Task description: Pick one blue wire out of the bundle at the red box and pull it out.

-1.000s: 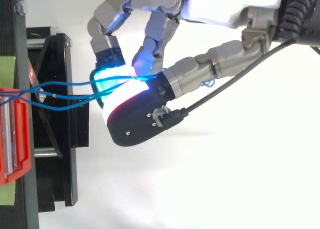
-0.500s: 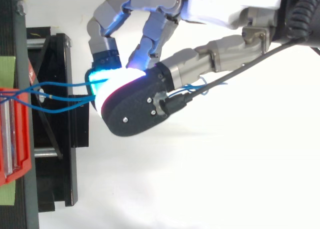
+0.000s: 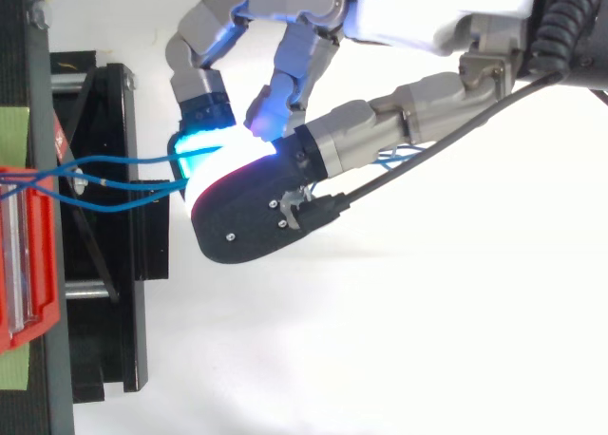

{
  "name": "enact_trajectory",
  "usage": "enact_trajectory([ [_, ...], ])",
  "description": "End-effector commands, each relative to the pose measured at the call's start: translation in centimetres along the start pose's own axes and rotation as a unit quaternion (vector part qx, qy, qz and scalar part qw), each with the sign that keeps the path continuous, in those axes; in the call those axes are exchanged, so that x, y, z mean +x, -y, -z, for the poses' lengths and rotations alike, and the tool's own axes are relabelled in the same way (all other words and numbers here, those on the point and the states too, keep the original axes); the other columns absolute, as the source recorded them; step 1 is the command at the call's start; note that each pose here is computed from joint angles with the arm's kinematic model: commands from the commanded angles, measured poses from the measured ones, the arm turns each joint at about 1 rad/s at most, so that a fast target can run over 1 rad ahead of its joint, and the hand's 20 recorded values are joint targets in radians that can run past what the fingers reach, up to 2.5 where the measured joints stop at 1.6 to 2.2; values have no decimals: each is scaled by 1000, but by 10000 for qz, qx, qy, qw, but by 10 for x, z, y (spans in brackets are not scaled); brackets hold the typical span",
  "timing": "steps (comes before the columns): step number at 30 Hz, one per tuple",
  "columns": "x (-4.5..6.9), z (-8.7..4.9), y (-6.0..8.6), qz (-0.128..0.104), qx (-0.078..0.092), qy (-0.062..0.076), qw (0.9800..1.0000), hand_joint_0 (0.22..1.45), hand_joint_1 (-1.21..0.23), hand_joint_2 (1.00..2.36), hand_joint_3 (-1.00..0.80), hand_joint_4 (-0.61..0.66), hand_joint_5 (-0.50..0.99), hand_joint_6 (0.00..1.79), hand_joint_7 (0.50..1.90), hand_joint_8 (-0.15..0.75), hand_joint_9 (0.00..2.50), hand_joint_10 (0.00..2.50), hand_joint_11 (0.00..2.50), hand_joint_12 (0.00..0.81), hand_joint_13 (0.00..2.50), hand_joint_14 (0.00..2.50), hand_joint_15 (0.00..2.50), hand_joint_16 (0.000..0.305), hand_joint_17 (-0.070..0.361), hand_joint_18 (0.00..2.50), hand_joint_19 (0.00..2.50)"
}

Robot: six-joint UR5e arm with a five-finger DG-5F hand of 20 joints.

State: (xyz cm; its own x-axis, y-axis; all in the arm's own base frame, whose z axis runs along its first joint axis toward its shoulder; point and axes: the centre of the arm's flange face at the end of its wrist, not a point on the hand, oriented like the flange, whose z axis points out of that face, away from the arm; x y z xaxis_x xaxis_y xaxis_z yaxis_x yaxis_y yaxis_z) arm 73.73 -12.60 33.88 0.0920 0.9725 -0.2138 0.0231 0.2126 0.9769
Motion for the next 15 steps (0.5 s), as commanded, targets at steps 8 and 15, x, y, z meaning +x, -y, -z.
enact_trajectory([
  [8, 0, 0, -1, -3, -6, 2, 10000, 560, -853, 1001, -490, 180, -136, 924, 1089, 355, 1128, 18, 825, 428, 970, 22, 659, 56, 126, 894, 620],
  [15, -1, 0, 0, -2, 3, 8, 10000, 436, -585, 1000, -500, 182, -126, 912, 1046, 388, 1159, 13, 796, 474, 976, 19, 642, 66, 147, 924, 624],
])
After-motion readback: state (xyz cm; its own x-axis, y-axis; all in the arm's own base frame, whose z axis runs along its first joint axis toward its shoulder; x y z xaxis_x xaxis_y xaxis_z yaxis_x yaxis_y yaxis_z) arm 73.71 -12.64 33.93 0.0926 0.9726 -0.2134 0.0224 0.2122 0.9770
